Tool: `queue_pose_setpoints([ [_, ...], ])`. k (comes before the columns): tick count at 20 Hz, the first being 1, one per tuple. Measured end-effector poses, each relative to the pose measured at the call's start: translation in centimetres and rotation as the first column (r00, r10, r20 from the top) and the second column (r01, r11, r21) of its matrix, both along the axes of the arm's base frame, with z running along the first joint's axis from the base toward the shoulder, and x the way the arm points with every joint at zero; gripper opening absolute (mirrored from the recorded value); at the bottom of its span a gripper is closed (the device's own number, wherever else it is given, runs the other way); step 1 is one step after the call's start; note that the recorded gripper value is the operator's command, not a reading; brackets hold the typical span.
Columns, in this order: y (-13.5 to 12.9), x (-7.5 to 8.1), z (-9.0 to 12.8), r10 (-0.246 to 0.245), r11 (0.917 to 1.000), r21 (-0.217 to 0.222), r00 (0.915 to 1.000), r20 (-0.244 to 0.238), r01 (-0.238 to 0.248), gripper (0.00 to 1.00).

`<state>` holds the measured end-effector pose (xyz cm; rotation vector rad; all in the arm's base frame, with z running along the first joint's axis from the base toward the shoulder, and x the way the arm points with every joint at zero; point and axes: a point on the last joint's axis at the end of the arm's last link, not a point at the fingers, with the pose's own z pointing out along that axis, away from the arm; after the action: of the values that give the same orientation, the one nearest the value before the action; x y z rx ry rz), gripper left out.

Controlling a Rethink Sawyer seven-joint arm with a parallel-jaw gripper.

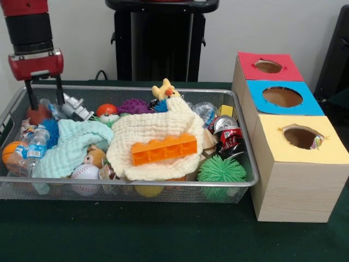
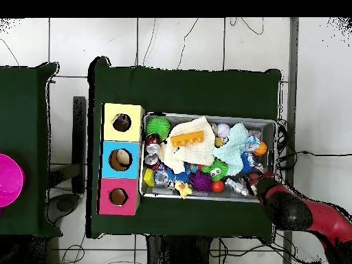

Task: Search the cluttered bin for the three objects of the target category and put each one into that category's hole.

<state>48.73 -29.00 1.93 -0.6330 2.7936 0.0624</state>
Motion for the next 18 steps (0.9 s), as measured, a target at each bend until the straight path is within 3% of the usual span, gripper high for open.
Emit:
queue_pose_setpoints([
  [6, -2.1, -0.1, -1.6, -0.026, 0.9994, 0.021, 0.9995, -0.015, 0.026, 1.0],
  [11, -2.4, -0.9, -2.5, -0.016, 0.9997, 0.019, 0.9998, -0.013, 0.016, 1.0],
  [14, -3.0, -1.8, -1.8, -0.002, 1.0, -0.001, 0.9999, -0.01, 0.002, 1.0],
  [18, -4.7, -3.4, 0.9, -0.002, 0.9985, -0.054, 1.0, -0.009, 0.002, 1.0],
])
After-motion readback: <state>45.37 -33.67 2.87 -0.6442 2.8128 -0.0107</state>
